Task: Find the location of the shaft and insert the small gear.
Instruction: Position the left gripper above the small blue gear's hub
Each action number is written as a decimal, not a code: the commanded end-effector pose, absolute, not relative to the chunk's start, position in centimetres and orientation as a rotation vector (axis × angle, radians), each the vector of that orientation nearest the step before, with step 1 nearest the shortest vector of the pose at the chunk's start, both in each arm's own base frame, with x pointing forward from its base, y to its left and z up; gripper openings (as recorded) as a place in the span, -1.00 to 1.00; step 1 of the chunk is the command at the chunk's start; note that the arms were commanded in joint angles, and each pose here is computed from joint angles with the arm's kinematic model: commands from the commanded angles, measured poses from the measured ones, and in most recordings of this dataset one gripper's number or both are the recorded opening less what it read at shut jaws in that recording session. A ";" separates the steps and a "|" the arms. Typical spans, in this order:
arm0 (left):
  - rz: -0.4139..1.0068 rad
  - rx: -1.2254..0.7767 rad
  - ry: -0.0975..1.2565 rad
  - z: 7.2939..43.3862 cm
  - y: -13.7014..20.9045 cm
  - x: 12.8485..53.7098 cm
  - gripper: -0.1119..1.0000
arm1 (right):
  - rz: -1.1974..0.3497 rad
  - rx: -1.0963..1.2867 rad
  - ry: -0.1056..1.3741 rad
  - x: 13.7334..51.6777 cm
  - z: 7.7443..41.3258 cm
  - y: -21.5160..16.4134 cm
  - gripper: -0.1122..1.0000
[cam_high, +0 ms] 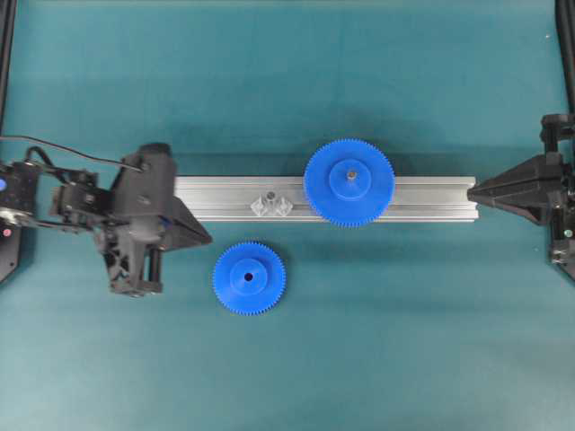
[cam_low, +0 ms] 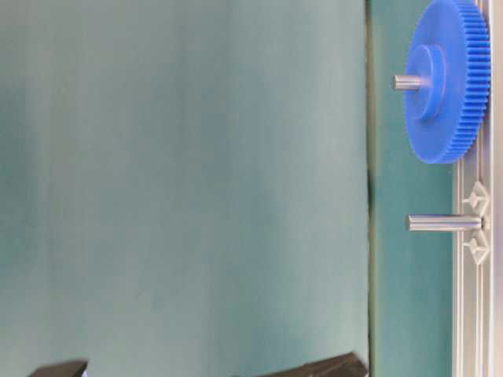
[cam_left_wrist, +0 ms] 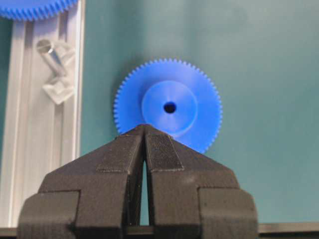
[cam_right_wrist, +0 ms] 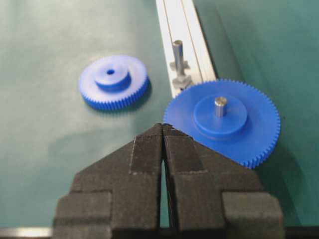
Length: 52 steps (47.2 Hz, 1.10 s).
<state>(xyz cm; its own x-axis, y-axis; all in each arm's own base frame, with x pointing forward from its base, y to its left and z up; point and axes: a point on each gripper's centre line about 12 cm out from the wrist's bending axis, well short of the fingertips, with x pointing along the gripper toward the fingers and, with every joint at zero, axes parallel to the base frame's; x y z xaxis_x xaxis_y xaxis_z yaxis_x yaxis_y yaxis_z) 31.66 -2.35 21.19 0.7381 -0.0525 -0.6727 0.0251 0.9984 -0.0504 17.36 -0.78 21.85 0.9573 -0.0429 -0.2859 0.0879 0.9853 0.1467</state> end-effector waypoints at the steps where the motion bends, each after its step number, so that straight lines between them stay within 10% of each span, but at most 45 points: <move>1: -0.056 -0.033 0.721 22.2 -2.9 32.8 -0.79 | -0.069 0.168 0.272 17.5 22.3 -0.8 -0.82; 52: -0.054 -0.038 0.917 18.9 -4.2 37.6 -0.79 | -0.070 0.170 0.284 17.2 21.6 -0.8 -0.82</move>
<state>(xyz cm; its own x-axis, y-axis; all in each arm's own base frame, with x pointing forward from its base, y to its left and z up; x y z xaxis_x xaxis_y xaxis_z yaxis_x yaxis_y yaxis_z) 36.82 -3.97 17.71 0.5829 -0.0590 -0.8104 0.0145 0.9980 -0.0622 17.01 -0.77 21.28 0.9555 -0.0428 -0.2917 0.0884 0.9855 0.1450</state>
